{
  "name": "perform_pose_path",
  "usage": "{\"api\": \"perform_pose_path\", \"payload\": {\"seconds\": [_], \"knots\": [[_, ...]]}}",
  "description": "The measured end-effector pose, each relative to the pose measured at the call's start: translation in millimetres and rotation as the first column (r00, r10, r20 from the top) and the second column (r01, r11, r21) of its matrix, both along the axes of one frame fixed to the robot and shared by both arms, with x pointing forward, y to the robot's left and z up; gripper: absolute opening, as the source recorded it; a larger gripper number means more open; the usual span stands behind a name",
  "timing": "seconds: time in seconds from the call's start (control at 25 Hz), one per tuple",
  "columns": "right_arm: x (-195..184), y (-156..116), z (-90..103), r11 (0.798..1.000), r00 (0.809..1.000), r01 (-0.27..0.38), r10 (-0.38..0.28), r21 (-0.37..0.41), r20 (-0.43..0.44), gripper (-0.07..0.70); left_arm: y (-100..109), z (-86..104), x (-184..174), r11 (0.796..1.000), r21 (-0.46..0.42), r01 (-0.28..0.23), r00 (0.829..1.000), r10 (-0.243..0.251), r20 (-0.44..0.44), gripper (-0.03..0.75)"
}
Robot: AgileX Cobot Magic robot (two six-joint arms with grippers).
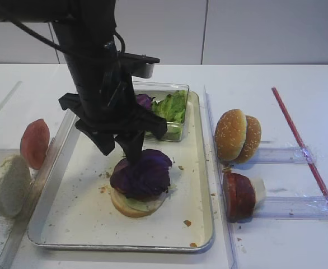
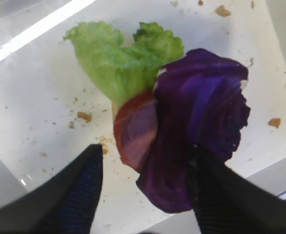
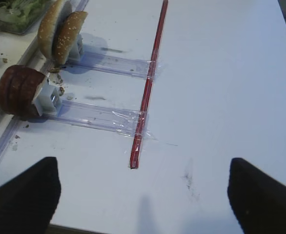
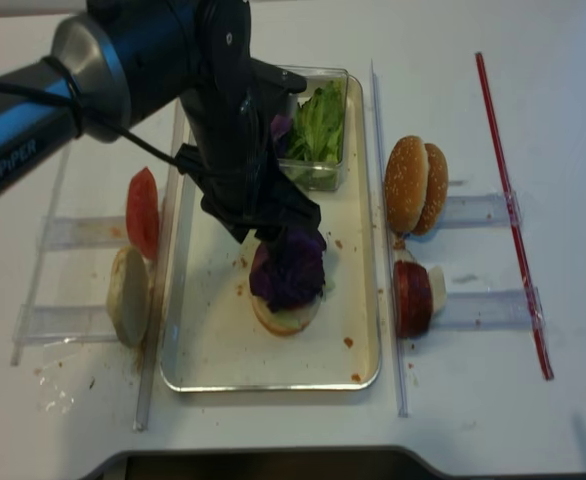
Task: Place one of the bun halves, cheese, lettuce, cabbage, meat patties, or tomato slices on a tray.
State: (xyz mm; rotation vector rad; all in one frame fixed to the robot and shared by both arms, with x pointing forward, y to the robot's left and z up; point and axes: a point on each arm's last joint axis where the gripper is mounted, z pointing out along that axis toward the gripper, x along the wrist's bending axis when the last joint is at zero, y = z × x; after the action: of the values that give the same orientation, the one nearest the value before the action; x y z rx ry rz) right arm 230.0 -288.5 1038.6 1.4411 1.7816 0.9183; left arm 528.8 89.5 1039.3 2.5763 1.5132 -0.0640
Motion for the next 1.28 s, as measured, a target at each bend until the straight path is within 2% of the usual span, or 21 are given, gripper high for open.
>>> {"api": "perform_pose_path", "payload": {"seconds": [0.4, 0.68, 0.96, 1.12, 1.28], "knots": [[0.0, 0.0, 0.0, 1.0, 1.0, 0.0, 0.0, 0.0, 0.0, 0.693, -1.6, 5.6, 1.9, 1.0, -0.013, 0.0, 1.0, 0.0, 0.015, 0.37], [0.0, 0.0, 0.0, 1.0, 1.0, -0.001, 0.001, -0.002, 0.0, 0.693, -1.8, 19.9, 8.9, 1.0, -0.008, -0.003, 0.997, 0.004, 0.079, 0.37], [0.0, 0.0, 0.0, 1.0, 1.0, -0.003, 0.003, -0.005, 0.001, 0.693, 17.1, 22.5, 22.6, 0.997, -0.001, -0.074, 0.993, 0.074, 0.095, 0.37], [0.0, 0.0, 0.0, 1.0, 1.0, -0.003, 0.003, -0.005, 0.001, 0.693, 37.2, 22.5, 34.2, 0.991, 0.003, -0.136, 0.986, 0.135, 0.098, 0.37], [0.0, 0.0, 0.0, 1.0, 1.0, -0.003, 0.003, -0.005, 0.001, 0.693, 65.3, 28.9, 44.5, 0.978, 0.015, -0.206, 0.971, 0.203, 0.127, 0.37]]}}
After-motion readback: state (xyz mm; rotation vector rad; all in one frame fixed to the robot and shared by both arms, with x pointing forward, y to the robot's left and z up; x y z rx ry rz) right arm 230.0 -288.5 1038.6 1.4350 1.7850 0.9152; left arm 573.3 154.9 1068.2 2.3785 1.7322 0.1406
